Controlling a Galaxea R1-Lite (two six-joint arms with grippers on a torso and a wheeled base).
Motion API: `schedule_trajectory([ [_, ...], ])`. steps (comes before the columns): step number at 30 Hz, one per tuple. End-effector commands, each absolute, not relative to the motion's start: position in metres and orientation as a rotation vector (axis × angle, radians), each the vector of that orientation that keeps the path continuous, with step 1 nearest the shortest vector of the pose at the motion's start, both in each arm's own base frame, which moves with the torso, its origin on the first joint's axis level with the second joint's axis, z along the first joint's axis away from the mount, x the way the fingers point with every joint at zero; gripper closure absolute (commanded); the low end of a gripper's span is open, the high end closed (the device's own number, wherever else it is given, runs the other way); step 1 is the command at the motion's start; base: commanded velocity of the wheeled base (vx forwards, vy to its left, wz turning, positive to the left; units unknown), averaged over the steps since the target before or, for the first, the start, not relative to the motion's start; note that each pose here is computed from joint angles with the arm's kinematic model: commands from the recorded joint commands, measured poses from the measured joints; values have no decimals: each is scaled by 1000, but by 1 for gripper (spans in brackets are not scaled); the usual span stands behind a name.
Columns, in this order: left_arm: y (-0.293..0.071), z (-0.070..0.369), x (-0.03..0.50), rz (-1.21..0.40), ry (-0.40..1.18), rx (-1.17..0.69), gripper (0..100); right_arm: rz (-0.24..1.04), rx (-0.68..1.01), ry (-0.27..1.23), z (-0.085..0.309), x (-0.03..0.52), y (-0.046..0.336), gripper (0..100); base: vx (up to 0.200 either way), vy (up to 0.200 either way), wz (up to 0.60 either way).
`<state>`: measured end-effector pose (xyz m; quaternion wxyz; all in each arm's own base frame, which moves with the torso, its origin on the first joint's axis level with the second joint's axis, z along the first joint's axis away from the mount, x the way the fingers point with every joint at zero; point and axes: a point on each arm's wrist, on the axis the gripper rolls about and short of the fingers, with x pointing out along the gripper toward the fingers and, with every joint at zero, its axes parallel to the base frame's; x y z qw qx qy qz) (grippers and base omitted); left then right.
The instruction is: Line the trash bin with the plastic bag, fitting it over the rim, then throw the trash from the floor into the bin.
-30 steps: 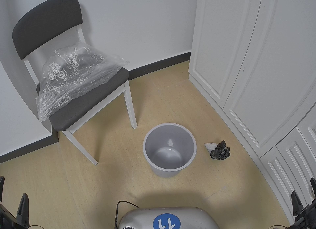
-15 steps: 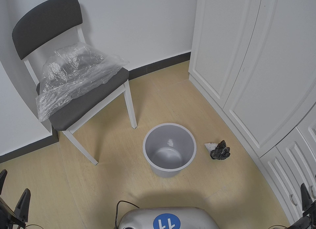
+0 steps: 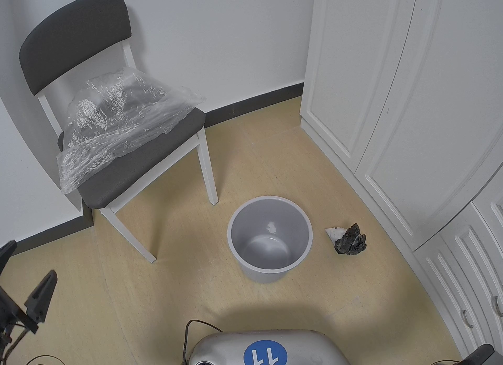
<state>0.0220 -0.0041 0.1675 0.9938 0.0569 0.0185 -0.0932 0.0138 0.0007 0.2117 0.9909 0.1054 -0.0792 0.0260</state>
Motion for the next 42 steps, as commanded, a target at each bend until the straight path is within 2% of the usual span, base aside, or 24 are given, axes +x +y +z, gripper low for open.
schedule_trajectory([
  [1, -5, 182, 96, -90, 162, 254, 0, 45, 229, -109, 249, 109, 4, 0, 0, 0, 0],
  [6, -4, 179, 126, 16, 207, 348, 0, 63, 233, -107, 265, 139, 11, 0, 0, 0, 0],
  [12, 2, 179, 156, 126, 255, 472, 0, 84, 238, -53, 258, 158, 20, 0, 0, 0, 0],
  [20, 15, 173, 213, 193, 304, 562, 0, 70, 239, -129, 266, 159, 21, 0, 0, 0, 0],
  [27, 24, 165, 257, 276, 274, 566, 0, 70, 243, -126, 266, 162, 21, 0, 0, 0, 0],
  [42, 64, 148, 314, 369, 323, 544, 0, 67, 248, -121, 265, 164, 20, 0, 0, 0, 0],
])
